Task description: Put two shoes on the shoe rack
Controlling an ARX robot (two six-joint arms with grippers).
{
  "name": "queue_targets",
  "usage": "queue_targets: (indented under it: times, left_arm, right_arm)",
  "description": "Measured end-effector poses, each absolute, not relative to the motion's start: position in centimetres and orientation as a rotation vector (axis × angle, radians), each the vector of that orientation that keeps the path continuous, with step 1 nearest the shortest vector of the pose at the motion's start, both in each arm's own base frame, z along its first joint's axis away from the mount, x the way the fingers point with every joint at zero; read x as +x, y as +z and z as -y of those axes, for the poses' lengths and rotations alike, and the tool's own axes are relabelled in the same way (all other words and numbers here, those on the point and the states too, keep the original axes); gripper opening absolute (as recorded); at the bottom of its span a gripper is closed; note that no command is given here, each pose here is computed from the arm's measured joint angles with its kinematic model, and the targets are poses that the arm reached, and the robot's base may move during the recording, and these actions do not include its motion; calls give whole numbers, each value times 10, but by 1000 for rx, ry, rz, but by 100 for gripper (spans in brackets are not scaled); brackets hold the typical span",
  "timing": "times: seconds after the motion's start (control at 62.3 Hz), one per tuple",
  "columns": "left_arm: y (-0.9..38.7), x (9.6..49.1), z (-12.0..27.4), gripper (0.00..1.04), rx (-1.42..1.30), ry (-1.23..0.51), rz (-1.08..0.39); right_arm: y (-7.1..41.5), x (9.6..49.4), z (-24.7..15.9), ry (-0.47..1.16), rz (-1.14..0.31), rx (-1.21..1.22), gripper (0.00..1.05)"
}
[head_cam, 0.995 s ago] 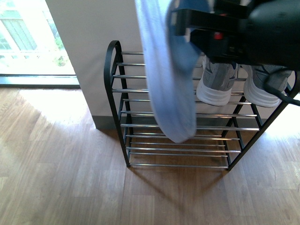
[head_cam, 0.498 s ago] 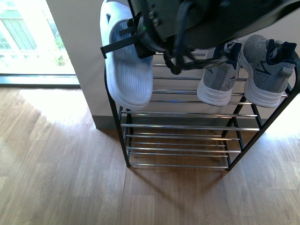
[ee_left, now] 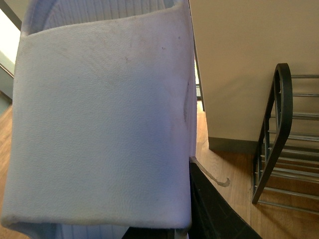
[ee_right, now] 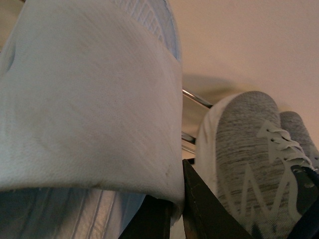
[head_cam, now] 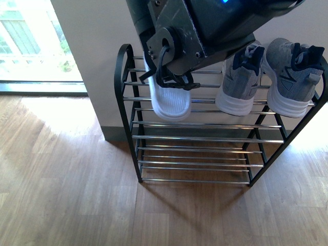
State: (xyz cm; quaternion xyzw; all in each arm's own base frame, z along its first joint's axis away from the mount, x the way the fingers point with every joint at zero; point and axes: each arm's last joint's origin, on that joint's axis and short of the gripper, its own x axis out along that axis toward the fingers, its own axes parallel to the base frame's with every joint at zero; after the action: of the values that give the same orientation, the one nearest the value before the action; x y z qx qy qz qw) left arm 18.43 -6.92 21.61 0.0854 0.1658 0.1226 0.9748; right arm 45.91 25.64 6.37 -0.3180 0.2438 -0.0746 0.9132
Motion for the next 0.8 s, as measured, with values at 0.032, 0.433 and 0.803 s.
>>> queue_targets:
  times: [0.032,0.433,0.803]
  left_arm:
    - [216,184,69,2,172,247,-334]
    - [216,184,69,2,172,248,-334]
    - [216,184,69,2,172,247,-334]
  right_arm:
    - [63,464,-254,-164,-504,-666,2]
    - [53,488,-239,-247,-547,-729,2]
    - [53,482,-236,-203,-594,-678,40]
